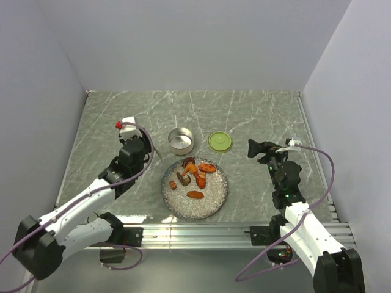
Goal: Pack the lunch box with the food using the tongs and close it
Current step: Pick up the food using the clamp
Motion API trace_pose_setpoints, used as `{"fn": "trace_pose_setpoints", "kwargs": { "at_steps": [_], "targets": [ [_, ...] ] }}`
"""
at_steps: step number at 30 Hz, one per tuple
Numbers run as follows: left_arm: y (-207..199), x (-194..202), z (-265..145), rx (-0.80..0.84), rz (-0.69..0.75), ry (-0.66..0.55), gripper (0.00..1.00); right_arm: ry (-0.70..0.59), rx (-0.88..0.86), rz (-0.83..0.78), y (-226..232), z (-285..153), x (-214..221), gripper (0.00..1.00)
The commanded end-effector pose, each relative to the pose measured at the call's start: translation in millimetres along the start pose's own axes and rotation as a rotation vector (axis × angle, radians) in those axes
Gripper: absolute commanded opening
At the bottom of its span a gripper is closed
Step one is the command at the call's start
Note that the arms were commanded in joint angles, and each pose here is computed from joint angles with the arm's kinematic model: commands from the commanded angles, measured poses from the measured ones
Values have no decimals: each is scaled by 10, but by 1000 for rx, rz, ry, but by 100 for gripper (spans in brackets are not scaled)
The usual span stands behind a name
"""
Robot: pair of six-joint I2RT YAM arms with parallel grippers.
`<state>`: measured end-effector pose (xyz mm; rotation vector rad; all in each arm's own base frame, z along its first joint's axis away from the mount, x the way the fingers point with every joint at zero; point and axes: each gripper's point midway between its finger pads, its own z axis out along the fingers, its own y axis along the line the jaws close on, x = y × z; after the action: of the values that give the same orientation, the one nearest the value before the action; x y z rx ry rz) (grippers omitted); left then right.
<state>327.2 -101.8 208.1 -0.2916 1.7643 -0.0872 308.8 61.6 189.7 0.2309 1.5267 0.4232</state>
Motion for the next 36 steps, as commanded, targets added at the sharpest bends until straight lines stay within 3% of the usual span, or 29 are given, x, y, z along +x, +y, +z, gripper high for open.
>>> {"fn": "trace_pose_setpoints", "kwargs": {
  "at_steps": [1,6,20,36],
  "targets": [
    [-37,-295,-155,22,-44,-127,48,-72,-34,4,124,41,-261,99],
    [-134,-327,-327,52,-40,-161,48,-64,-35,3,125,67,-239,99],
    [-475,-134,-827,54,35,-68,48,-62,-43,0,133,92,-221,98],
    [-793,31,-1125,190,38,-26,45,-73,-56,0,159,79,-245,98]
  ]
}}
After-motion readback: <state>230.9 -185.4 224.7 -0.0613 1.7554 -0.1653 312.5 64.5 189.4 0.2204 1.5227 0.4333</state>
